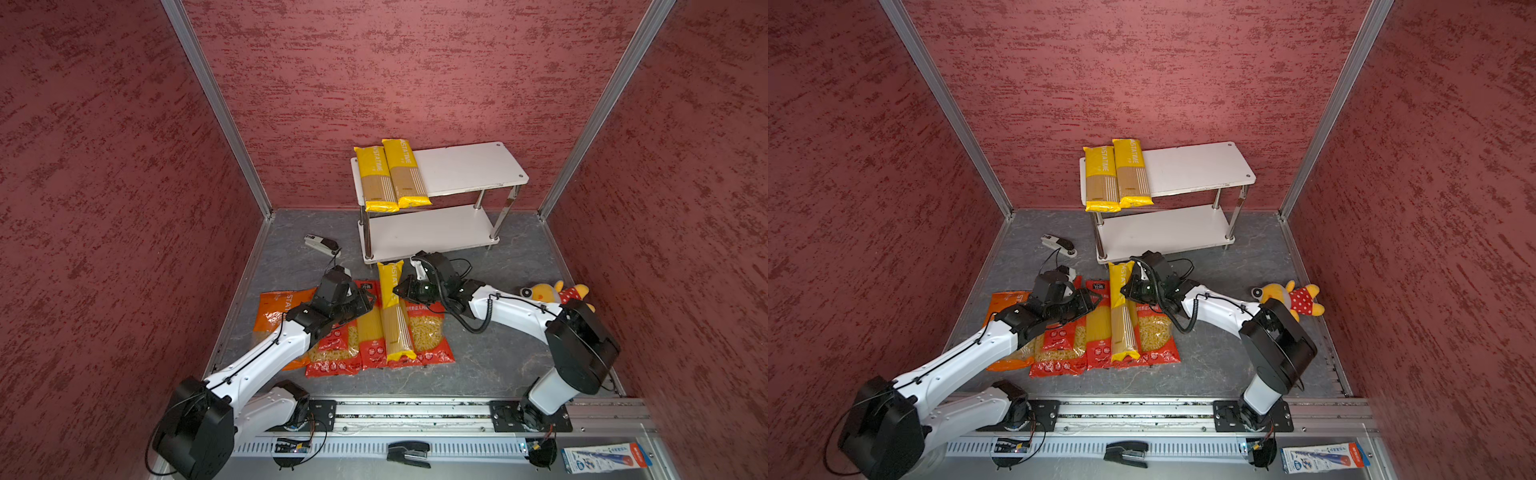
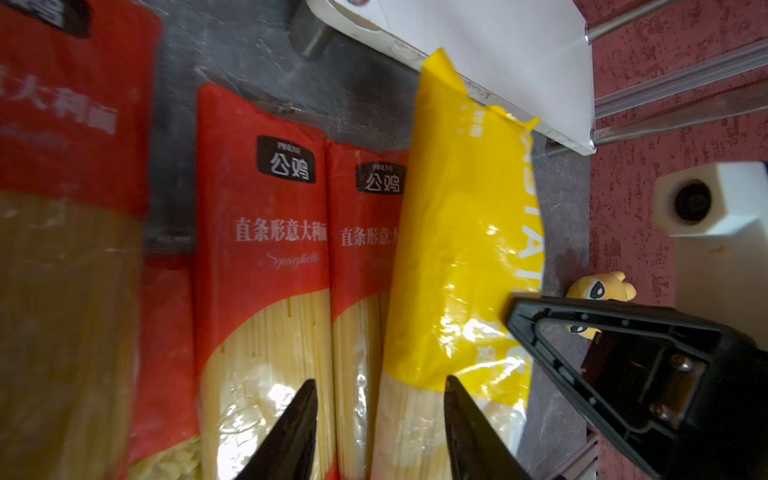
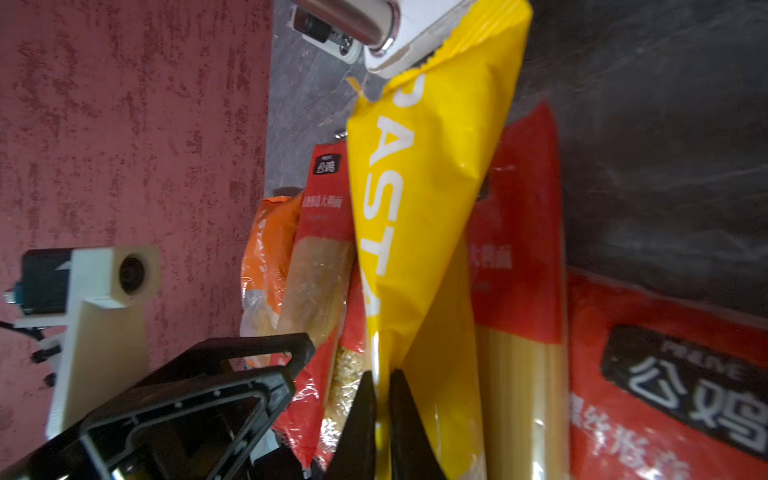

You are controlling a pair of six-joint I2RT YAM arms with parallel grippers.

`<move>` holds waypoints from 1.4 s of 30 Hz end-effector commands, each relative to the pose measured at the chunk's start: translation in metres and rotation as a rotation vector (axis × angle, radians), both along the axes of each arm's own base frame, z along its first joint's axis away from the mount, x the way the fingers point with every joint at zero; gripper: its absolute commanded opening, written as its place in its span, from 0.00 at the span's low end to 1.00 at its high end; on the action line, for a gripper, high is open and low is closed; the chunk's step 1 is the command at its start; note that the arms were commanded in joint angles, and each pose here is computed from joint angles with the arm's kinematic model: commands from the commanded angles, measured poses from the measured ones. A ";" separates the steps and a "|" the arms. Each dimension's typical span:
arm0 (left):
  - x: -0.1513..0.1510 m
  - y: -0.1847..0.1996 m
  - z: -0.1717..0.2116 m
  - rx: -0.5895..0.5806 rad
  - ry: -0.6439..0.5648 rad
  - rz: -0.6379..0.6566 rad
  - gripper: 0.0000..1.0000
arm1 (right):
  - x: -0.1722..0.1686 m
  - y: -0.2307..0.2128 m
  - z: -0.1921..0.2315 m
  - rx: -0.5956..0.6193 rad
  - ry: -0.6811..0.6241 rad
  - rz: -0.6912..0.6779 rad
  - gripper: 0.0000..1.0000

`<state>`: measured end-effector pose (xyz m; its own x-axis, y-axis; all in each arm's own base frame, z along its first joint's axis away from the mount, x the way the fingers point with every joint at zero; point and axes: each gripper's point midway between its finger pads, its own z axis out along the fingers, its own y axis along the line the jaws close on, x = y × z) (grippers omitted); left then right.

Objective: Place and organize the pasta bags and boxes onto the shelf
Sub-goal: 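Close the right gripper on the yellow pack while the left gripper grasps its top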

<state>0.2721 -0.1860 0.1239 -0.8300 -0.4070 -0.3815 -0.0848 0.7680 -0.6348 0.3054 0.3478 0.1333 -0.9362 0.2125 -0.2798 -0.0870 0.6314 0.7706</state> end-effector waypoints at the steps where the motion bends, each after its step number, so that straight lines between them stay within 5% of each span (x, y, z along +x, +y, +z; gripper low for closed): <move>1: 0.003 -0.019 0.001 -0.039 -0.021 -0.041 0.50 | 0.012 -0.008 0.002 0.006 -0.023 -0.033 0.31; 4: 0.000 -0.029 -0.003 -0.044 -0.016 -0.075 0.50 | 0.015 -0.025 0.002 -0.030 -0.036 -0.054 0.43; 9: 0.000 -0.044 -0.012 -0.048 -0.010 -0.139 0.50 | 0.011 -0.043 -0.004 -0.065 -0.022 -0.050 0.48; 22: -0.006 -0.050 -0.045 -0.056 0.044 -0.166 0.30 | 0.000 0.022 0.025 0.113 -0.021 0.031 0.25; 27: -0.014 -0.048 -0.065 -0.045 0.097 -0.162 0.28 | 0.004 0.037 -0.004 0.109 0.045 0.019 0.24; 33: -0.023 -0.038 -0.073 -0.021 0.138 -0.137 0.26 | 0.005 0.007 -0.060 -0.094 0.090 -0.071 0.25; 42: -0.015 -0.015 -0.054 -0.027 0.098 -0.095 0.28 | -0.012 -0.003 -0.016 -0.054 0.035 -0.016 0.39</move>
